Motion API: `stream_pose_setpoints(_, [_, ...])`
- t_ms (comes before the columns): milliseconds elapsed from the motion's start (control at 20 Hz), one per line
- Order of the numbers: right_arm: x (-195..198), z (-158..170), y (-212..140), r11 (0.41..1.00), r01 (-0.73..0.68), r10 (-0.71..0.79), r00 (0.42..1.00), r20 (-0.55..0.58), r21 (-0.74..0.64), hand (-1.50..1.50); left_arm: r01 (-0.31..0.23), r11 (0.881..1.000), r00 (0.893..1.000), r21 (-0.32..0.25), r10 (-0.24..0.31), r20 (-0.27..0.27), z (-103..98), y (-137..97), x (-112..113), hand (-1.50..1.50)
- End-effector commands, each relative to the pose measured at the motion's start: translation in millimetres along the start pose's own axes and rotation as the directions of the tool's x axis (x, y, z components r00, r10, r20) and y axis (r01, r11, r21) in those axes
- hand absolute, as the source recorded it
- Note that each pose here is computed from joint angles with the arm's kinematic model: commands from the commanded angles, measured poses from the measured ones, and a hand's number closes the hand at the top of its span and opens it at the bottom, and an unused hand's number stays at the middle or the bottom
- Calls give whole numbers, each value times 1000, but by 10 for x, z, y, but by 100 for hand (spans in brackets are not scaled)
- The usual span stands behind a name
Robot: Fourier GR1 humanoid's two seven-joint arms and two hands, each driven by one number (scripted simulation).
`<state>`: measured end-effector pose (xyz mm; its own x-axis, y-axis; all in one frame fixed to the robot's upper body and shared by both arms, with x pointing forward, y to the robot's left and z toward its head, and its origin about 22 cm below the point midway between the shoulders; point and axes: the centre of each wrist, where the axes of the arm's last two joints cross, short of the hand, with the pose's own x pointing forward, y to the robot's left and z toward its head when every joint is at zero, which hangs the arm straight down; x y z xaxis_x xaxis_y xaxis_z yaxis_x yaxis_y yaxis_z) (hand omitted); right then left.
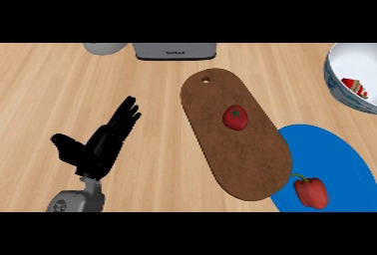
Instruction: Pick the cupcake from the plate and place it in the bowl
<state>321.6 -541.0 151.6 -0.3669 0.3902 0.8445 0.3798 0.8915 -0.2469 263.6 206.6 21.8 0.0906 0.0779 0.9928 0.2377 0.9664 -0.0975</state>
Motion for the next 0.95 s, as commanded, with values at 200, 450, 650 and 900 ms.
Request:
stream_pose_setpoints(200, [37, 676, -851, 994, 105, -106, 984, 144, 14, -150, 10, 999, 1000, 53, -10, 2, 170, 175, 109, 0])
stream_pose_setpoints(450, [-127, 1331, -1063, 994, 93, -99, 989, 110, 59, 150, -7, 994, 1000, 110, 9, -14, 234, 268, -3, 0])
stream_pose_setpoints(650, [-273, 1943, -1110, 988, 126, -130, 991, 42, 89, 150, 2, 993, 1000, 116, -1, -16, 237, 241, -59, 0])
stream_pose_setpoints(900, [-317, 2648, -1072, 974, 129, -113, 989, -97, 184, 150, -10, 992, 1000, 125, 12, -11, 287, 268, -16, 0])
